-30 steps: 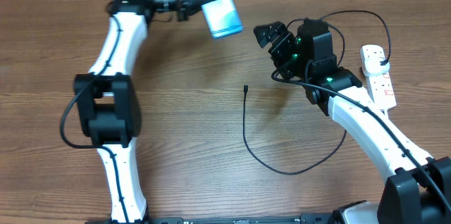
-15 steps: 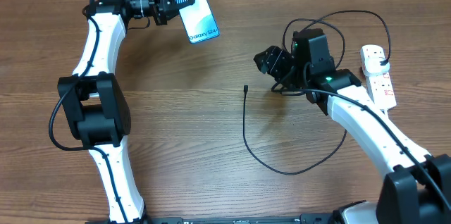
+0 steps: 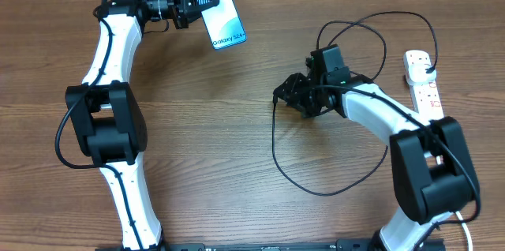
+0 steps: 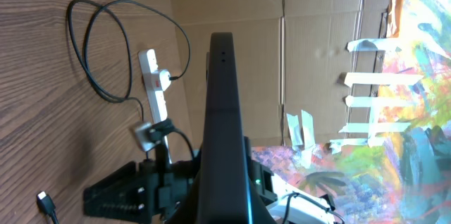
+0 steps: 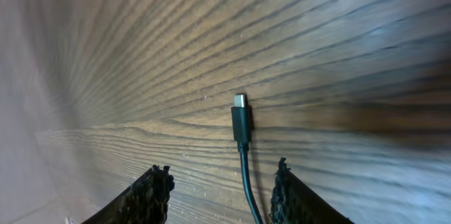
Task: Plug charger to phone and switch on socket
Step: 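Move the right gripper down to the black cable's USB-C plug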
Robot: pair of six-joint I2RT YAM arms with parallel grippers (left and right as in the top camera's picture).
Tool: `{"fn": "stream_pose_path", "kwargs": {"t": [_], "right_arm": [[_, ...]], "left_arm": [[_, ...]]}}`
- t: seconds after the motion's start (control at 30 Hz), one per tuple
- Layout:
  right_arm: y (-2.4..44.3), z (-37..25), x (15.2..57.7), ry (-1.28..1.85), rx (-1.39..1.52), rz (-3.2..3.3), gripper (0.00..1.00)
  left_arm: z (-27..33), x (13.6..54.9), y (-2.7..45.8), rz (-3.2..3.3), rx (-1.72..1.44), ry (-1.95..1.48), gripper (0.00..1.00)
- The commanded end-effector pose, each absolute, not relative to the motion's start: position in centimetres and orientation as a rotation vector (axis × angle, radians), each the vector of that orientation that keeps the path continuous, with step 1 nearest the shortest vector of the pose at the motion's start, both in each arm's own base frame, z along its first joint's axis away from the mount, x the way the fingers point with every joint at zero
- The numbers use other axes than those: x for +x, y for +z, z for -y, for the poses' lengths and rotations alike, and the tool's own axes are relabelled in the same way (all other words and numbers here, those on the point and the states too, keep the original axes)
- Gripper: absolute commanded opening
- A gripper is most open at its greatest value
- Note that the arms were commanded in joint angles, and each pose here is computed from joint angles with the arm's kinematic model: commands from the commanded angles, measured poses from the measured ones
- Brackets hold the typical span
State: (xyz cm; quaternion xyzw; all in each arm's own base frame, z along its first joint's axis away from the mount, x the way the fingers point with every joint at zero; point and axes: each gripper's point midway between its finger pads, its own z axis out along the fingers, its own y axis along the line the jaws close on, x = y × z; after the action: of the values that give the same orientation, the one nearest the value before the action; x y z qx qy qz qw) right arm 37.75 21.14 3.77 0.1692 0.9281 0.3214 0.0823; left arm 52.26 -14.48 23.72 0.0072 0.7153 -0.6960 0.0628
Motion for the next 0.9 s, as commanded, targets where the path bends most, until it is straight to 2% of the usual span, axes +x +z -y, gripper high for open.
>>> {"fn": "stream_pose_path", "kwargs": {"t": [0.0,0.17,0.57,0.67,0.8,0.87], "right_arm": [[3.9,-23.1,37.7,1.043,0.479,-2.778,0.47],[1.3,-23.3,37.1,1.027,0.563,-2.840,0.41],[-0.8,-24.8,36.6,1.055,0.606,-2.873,0.39],[-0.9,-25.0,36.6,1.065,0.595,-2.868,0.29],[-0.4,-25.4,37.2,1.095,0.570,-2.838,0.08],[0.0,-25.8,37.3,1.140,0.549,-2.828,0.04]], "left_arm": [[14.9,51.6,24.6,-2.128,0.108,-2.138,0.04],[14.9,51.6,24.6,-2.129,0.108,-2.138,0.04],[14.9,51.6,24.5,-2.129,0.106,-2.139,0.04],[14.9,51.6,24.5,-2.130,0.105,-2.140,0.04],[14.9,51.6,24.5,-2.130,0.105,-2.140,0.04],[15.1,51.5,24.5,-2.134,0.105,-2.144,0.04]]}}
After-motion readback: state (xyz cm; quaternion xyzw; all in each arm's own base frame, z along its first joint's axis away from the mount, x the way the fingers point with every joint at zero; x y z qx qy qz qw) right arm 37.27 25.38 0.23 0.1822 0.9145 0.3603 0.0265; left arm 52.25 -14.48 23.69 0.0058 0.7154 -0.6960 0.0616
